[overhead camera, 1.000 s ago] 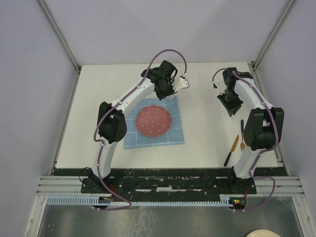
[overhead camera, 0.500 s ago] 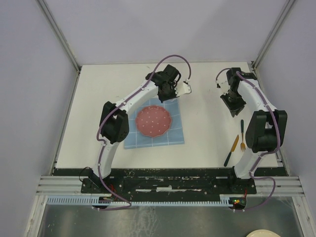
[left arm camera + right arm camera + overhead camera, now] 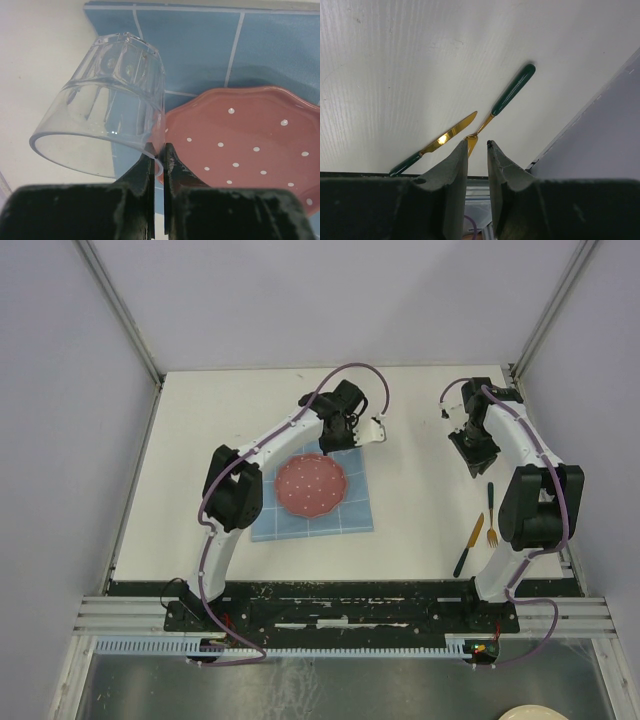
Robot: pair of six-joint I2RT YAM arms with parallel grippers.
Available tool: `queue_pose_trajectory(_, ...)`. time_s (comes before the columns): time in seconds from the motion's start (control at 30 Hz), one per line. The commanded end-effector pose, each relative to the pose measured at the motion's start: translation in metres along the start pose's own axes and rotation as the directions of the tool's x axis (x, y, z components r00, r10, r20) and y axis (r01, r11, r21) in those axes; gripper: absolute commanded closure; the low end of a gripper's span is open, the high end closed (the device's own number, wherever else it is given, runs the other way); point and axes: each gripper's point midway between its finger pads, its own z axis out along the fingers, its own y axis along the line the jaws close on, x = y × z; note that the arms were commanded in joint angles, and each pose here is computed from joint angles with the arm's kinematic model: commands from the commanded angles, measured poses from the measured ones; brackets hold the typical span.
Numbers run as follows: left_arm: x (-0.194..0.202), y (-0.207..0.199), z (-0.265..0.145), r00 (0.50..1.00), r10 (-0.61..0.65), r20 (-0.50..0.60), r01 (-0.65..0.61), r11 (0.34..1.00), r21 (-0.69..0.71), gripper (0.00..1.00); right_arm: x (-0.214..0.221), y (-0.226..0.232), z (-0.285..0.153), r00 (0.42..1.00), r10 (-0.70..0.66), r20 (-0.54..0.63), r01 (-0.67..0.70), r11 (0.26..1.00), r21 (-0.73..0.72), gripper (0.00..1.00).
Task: Set the dinner table for one person
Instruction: Place the cup on the napkin.
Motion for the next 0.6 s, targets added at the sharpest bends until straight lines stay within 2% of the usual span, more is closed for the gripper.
queue_pose_trajectory(0.0, -0.003, 0.002, -0.006, 0.998, 0.060, 0.005, -0.060, 0.998, -0.007, 0.97, -0.005, -0.004, -0.013, 0.998, 0.031, 0.058, -0.032, 0.999, 0.013, 0.70)
queue_pose_trajectory(0.57, -0.007, -0.003, 0.005, 0.990, 0.137, -0.026, -0.136, 0.991, 0.004, 0.97, -0.004, -0.003, -0.011, 0.998, 0.037, 0.053, -0.037, 0.999, 0.000, 0.70)
